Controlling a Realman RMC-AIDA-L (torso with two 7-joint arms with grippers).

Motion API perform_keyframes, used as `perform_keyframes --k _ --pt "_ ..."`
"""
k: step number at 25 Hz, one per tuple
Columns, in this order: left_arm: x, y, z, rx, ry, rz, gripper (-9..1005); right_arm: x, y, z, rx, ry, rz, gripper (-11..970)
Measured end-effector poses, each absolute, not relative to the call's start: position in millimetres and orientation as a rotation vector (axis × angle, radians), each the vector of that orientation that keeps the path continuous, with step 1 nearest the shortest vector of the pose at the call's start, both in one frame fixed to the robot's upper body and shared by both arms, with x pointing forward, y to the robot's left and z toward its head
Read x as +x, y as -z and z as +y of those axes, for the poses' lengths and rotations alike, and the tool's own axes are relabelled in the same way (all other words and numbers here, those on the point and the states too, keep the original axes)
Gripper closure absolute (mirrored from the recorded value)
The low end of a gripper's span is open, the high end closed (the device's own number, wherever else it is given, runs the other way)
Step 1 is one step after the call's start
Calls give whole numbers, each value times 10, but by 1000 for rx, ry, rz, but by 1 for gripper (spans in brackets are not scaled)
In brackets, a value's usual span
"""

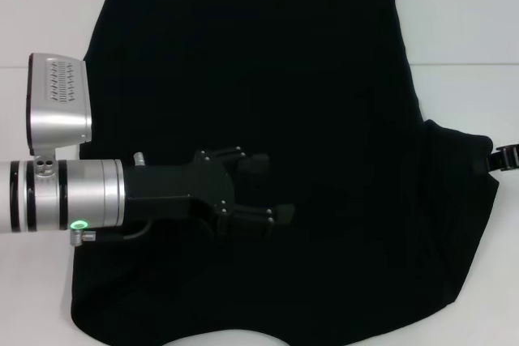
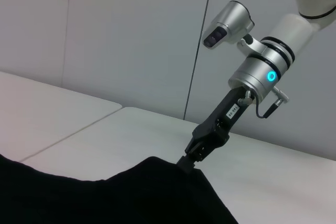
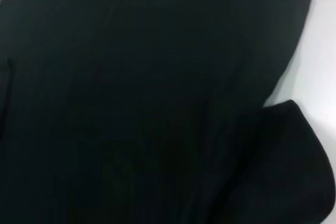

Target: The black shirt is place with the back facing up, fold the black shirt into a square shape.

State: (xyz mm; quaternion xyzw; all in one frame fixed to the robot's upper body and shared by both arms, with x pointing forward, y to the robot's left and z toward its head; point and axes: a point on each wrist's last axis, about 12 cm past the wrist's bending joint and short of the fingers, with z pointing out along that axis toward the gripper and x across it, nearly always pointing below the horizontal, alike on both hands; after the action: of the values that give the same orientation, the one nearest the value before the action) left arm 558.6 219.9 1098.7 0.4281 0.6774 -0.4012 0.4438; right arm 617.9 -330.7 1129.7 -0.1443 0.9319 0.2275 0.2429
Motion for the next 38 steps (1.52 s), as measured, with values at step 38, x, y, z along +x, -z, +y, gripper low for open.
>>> perform_keyframes --k 38 --pt "5471 -10978 2663 904 976 1716 59 6390 -11507 -1877 -1039 -567 2581 875"
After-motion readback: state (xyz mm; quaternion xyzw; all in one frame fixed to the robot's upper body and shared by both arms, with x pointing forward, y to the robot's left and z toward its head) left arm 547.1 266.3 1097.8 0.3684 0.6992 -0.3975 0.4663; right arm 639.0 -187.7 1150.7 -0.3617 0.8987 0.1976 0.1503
